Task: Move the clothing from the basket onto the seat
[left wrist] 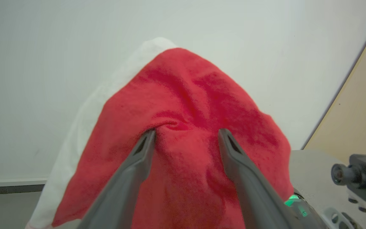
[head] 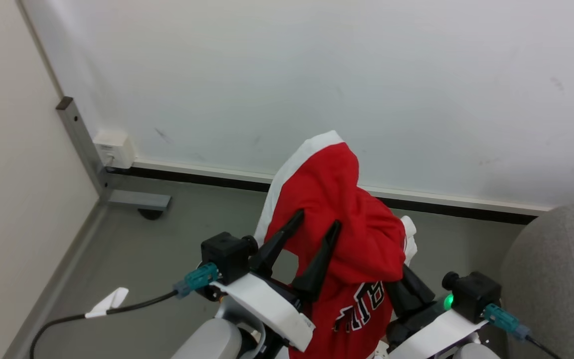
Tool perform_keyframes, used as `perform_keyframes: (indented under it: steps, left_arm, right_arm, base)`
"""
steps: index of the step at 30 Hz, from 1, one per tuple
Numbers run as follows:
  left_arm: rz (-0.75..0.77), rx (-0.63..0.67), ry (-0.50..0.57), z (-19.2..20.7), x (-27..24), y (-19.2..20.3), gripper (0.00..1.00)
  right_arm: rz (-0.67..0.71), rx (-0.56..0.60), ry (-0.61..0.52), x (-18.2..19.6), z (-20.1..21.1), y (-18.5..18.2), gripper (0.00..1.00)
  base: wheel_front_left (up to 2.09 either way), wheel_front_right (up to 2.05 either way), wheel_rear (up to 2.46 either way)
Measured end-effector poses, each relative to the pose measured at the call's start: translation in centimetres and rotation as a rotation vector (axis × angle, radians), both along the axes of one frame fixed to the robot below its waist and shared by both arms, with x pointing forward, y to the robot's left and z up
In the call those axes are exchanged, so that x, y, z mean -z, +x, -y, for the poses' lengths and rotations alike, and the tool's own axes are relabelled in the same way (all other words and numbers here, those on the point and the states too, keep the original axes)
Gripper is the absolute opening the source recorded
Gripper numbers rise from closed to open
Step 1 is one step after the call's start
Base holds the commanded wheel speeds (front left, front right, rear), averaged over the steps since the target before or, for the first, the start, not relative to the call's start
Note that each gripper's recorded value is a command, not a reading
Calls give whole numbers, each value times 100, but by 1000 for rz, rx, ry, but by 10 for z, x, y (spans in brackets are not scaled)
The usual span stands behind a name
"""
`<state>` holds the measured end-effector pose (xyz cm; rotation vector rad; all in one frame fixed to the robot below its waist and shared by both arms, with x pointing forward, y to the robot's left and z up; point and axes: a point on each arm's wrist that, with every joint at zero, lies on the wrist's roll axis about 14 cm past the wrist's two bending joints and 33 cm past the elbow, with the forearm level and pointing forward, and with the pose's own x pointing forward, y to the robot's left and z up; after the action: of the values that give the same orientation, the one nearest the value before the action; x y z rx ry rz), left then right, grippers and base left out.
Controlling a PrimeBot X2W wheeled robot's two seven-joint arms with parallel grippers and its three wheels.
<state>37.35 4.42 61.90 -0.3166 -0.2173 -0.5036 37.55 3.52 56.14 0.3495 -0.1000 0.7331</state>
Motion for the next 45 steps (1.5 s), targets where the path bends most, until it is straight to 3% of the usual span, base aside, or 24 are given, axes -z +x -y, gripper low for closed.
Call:
perform_keyframes:
  steps: [17,33,45]
  left_arm:
    - [2,255,4,81,20,-2,100]
    - [-7,571,86,185,51,-29,100]
    - [-49,706,107,224,74,-49,100]
  right_arm:
    - [114,463,-44,-25,172,22,0]
    - [165,870,-129,-41,312,-38,0]
    - [179,1025,-181,-48,356,-75,0]
  base:
    - [0,0,0]
    - [0,0,0]
    - [0,0,0]
